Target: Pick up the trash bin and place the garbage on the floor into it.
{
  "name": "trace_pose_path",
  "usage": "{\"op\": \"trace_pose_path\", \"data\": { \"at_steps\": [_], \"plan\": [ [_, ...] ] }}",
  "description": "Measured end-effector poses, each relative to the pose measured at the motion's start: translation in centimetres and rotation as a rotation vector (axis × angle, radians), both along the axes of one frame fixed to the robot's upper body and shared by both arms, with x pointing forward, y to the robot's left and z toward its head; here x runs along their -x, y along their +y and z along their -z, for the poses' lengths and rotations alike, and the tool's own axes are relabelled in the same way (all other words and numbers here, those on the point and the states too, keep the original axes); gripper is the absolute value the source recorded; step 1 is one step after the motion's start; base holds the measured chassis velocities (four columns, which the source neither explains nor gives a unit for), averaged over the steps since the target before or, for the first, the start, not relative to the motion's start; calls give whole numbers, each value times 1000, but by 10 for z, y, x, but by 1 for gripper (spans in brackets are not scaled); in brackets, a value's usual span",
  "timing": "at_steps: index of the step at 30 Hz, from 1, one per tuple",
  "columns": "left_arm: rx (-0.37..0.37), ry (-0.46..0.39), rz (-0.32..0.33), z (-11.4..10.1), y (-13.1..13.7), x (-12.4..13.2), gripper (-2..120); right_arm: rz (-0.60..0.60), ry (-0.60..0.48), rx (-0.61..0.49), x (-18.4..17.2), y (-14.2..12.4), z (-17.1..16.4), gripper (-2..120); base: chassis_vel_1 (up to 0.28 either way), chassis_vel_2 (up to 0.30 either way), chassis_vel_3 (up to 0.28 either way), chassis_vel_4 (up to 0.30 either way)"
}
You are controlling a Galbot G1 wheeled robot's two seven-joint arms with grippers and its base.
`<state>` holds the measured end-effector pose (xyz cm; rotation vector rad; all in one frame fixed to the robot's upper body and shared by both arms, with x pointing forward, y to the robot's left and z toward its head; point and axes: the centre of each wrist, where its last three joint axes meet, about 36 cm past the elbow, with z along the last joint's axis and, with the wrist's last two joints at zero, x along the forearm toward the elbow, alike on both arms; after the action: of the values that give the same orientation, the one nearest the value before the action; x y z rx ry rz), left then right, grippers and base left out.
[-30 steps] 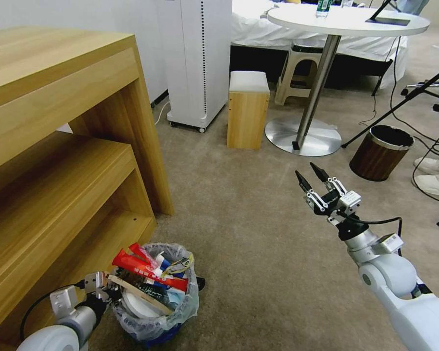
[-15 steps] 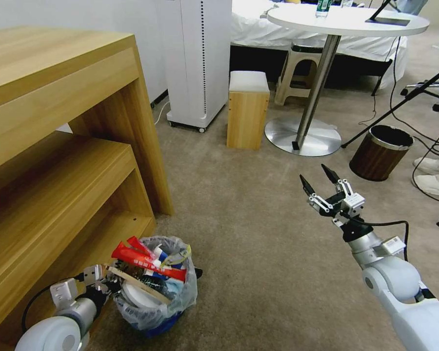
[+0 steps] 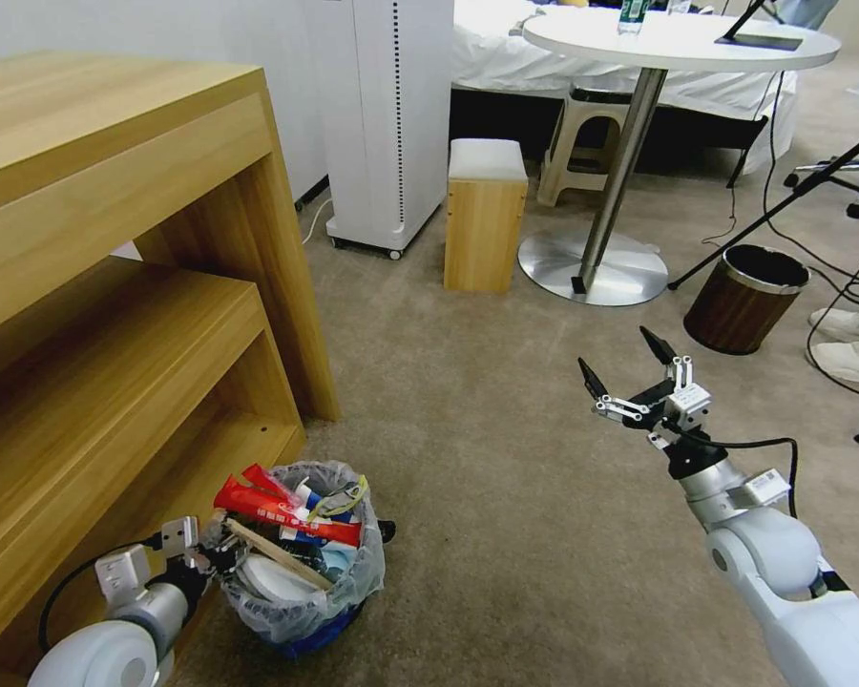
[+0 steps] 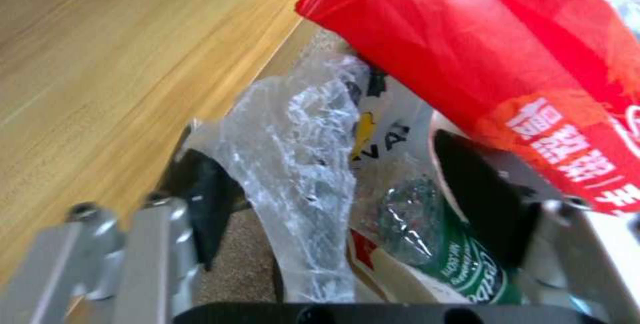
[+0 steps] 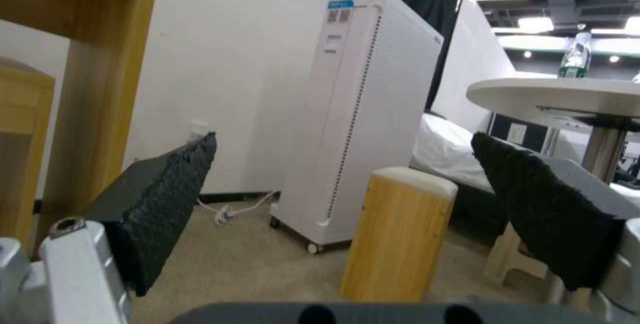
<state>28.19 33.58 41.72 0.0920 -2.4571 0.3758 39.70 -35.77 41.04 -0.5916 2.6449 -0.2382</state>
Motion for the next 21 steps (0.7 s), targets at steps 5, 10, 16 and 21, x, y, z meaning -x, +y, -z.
{"op": "trace_pose_path", "data": {
  "at_steps": [5,10,16,21],
  "plan": [
    [-3,-27,-14,-4,1,0,98,-1,-12,7,-1,2,-1,95,0,0,0,0],
    [-3,-68,-41,-5,6,-9,100,6,-11,2,1,4,1,92,0,0,0,0],
    [-2,-97,-64,-2,10,-17,100,10,-7,4,1,4,6,92,0,0,0,0],
    [-2,-114,-73,-1,11,-21,100,12,-8,3,1,4,7,91,0,0,0,0]
  ]
}}
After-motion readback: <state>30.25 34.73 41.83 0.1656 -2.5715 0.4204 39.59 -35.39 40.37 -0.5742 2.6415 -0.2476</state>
